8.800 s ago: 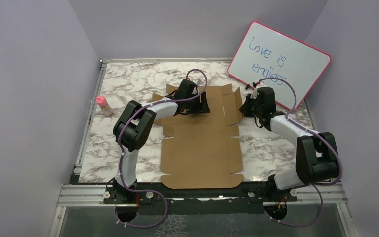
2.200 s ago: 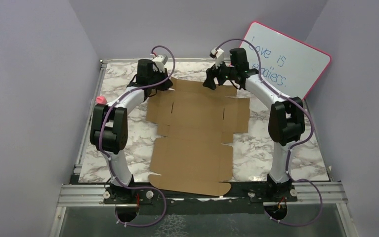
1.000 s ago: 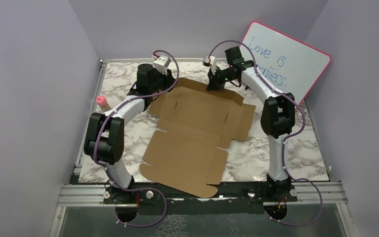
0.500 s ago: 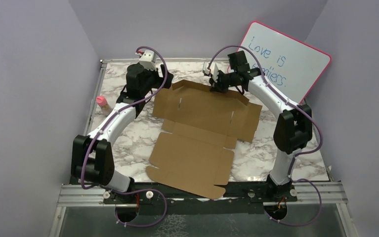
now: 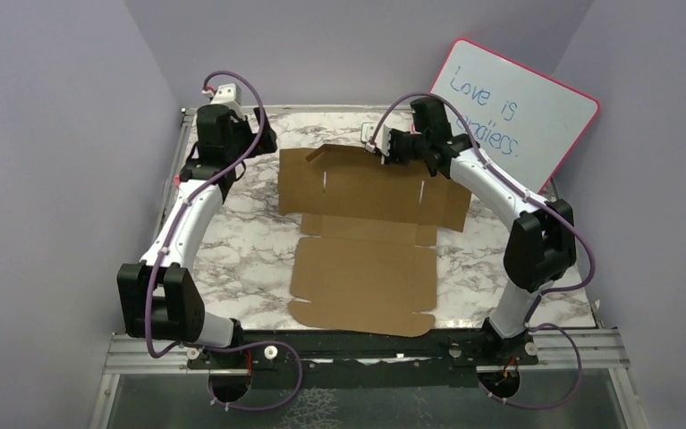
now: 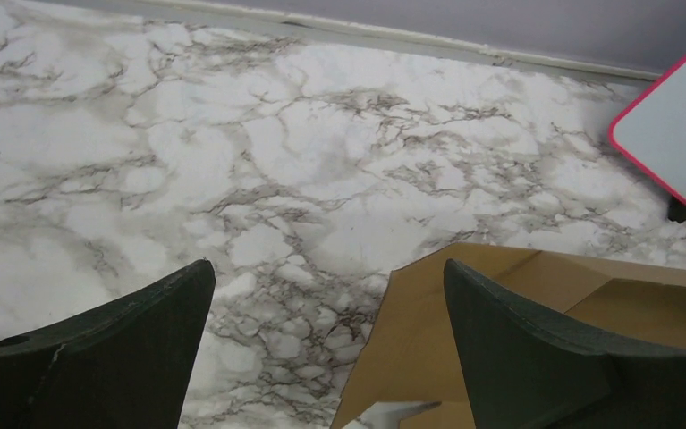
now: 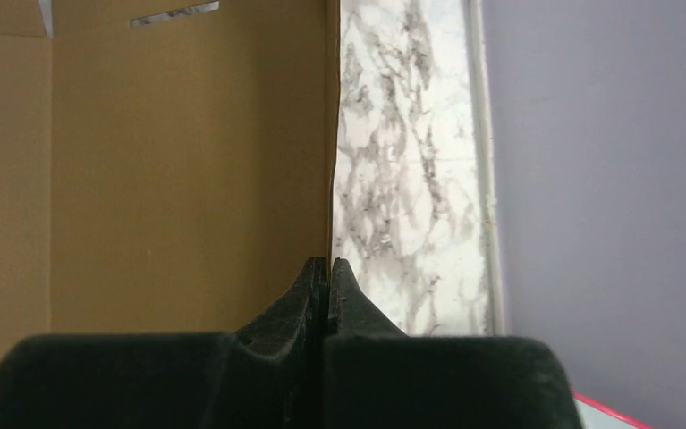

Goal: Fold the paper box

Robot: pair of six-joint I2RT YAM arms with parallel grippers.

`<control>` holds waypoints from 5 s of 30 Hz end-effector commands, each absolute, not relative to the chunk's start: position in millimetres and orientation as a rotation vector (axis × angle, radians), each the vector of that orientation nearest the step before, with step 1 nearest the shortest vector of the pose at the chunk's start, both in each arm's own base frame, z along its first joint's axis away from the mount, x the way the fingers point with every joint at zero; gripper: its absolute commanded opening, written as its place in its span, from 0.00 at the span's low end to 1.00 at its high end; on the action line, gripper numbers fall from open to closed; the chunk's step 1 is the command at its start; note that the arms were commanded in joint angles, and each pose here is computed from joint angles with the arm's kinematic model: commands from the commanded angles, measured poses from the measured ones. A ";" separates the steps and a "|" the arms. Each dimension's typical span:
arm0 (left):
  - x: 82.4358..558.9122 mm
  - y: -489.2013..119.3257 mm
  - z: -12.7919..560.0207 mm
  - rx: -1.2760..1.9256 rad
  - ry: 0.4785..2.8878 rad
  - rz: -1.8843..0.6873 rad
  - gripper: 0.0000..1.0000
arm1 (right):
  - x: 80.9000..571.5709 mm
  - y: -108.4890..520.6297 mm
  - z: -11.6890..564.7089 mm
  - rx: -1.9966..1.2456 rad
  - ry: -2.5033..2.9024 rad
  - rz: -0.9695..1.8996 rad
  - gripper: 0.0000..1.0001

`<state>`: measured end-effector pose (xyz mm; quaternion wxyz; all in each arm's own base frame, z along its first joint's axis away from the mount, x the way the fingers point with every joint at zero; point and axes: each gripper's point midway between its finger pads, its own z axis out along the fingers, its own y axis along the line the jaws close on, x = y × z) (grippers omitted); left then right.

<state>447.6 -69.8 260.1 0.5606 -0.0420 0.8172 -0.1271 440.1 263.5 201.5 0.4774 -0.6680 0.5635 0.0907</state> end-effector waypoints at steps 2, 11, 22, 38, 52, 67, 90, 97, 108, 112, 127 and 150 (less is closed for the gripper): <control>426.2 -55.5 252.3 -0.091 1.982 -0.375 0.99 | 453.6 264.1 261.2 -1.605 1.120 -0.018 0.01; 416.9 -57.2 229.4 -0.005 2.028 -0.480 0.98 | 436.8 275.9 269.7 -1.672 0.852 -0.108 0.01; 412.7 -78.3 226.9 0.045 2.009 -0.625 0.95 | 430.7 276.7 239.1 -1.718 0.783 -0.246 0.01; 382.5 -85.7 198.0 -0.228 2.069 -0.756 0.88 | 414.4 275.6 218.9 -1.714 0.729 -0.286 0.01; 377.1 -124.4 250.4 -0.200 1.814 -0.548 0.59 | 411.0 278.5 214.4 -1.713 0.690 -0.290 0.01; 408.3 -155.9 221.4 -0.159 1.812 -0.631 0.30 | 411.9 289.7 206.7 -1.693 0.618 -0.341 0.01; 401.7 -189.6 171.1 -0.124 1.887 -0.656 0.25 | 411.4 295.9 186.1 -1.725 0.614 -0.380 0.01; 382.3 -165.1 154.9 -0.210 1.894 -0.576 0.26 | 406.2 294.7 174.7 -1.726 0.579 -0.445 0.01; 358.4 -131.2 130.3 -0.343 1.896 -0.465 0.33 | 399.1 297.6 179.5 -1.705 0.534 -0.497 0.01; 357.0 -133.4 115.1 -0.344 1.939 -0.464 0.38 | 399.3 297.2 179.3 -1.705 0.534 -0.502 0.01; 378.0 -159.1 76.2 -0.354 2.030 -0.538 0.45 | 398.9 301.0 170.8 -1.704 0.540 -0.489 0.01; 368.4 -216.9 82.1 -0.139 2.017 -0.603 0.26 | 391.4 300.7 171.3 -1.689 0.538 -0.514 0.01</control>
